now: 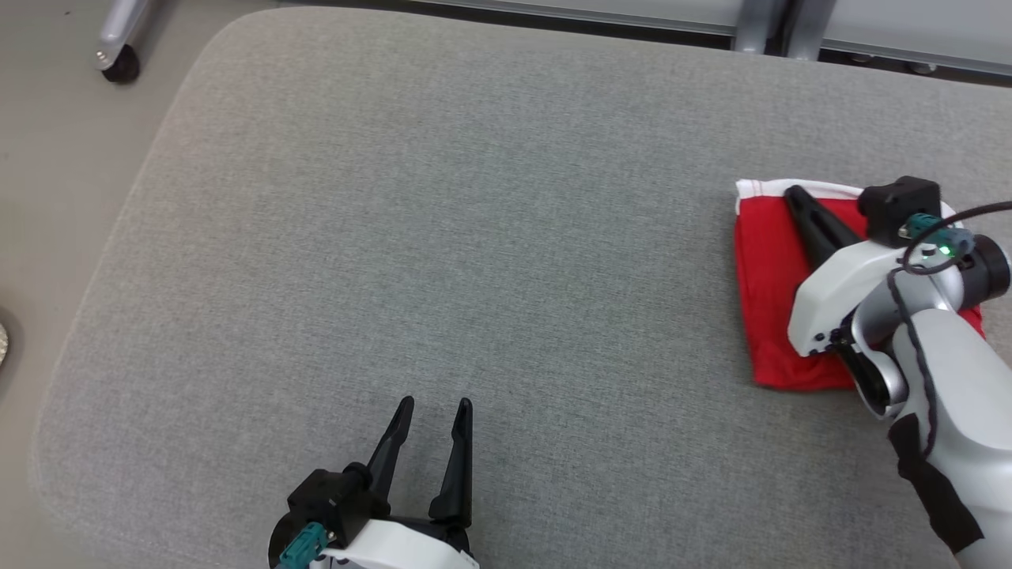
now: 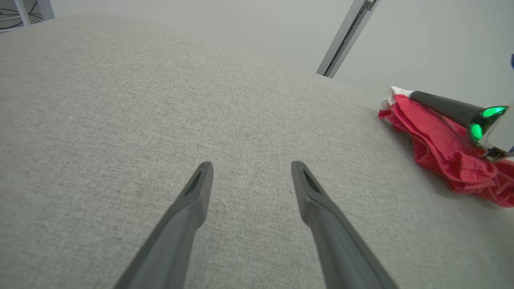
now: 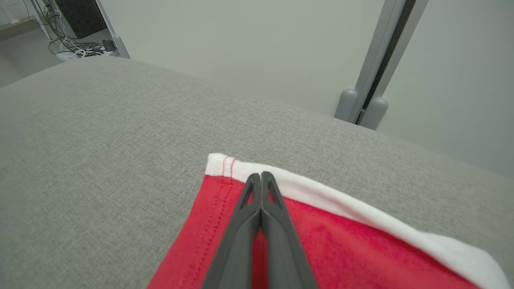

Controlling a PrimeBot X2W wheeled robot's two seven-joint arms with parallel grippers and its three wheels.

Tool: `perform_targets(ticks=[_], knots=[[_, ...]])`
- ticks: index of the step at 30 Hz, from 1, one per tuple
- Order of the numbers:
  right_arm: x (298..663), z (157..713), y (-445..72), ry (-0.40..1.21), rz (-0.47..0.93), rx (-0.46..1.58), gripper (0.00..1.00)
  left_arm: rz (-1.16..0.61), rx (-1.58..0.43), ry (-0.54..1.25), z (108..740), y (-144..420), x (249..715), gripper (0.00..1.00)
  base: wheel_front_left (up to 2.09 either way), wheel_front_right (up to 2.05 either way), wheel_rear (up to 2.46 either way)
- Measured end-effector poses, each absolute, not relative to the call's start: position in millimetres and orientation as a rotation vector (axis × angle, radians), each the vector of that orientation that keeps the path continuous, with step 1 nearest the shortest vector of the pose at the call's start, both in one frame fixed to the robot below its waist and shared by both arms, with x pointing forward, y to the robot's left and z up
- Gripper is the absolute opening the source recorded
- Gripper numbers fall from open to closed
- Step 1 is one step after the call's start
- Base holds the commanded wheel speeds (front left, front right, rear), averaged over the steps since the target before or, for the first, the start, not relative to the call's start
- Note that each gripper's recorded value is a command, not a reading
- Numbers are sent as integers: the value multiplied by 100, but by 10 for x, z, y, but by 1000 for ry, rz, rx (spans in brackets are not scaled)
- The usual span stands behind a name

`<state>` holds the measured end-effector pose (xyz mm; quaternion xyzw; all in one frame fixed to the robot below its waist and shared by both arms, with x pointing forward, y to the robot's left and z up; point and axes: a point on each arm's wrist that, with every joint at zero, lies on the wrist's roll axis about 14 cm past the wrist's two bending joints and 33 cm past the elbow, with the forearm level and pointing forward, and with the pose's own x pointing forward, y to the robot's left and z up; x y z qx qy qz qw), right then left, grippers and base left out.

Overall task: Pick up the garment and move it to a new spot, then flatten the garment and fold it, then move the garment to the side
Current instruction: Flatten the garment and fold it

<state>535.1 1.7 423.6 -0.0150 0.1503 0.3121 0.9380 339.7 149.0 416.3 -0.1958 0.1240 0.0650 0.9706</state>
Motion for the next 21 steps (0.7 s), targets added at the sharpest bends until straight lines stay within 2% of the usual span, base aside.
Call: perform_targets(ticks=[6,11,13,14,15,16,17,21], knots=[[5200,4275,278,310,706,-42,0,163,-404,236,4208,1563,3326,100,0,0,0],[5024,4467,255,244,710,-13,0,177,-397,212,4261,1629,3276,100,0,0,0],[4937,4545,164,216,697,-10,9,176,-389,207,4266,1649,3241,100,0,0,0],[4893,4593,108,198,686,-5,16,175,-382,202,4272,1662,3230,100,0,0,0],[4839,4627,43,186,673,2,28,171,-374,196,4285,1673,3223,100,0,0,0],[4777,4658,-37,173,660,3,48,166,-370,188,4302,1681,3216,100,0,0,0],[4711,4695,-129,153,644,4,100,162,-367,180,4321,1684,3206,100,0,0,0],[4422,4787,-662,91,534,4,100,147,-341,146,4396,1736,3140,100,0,0,0]])
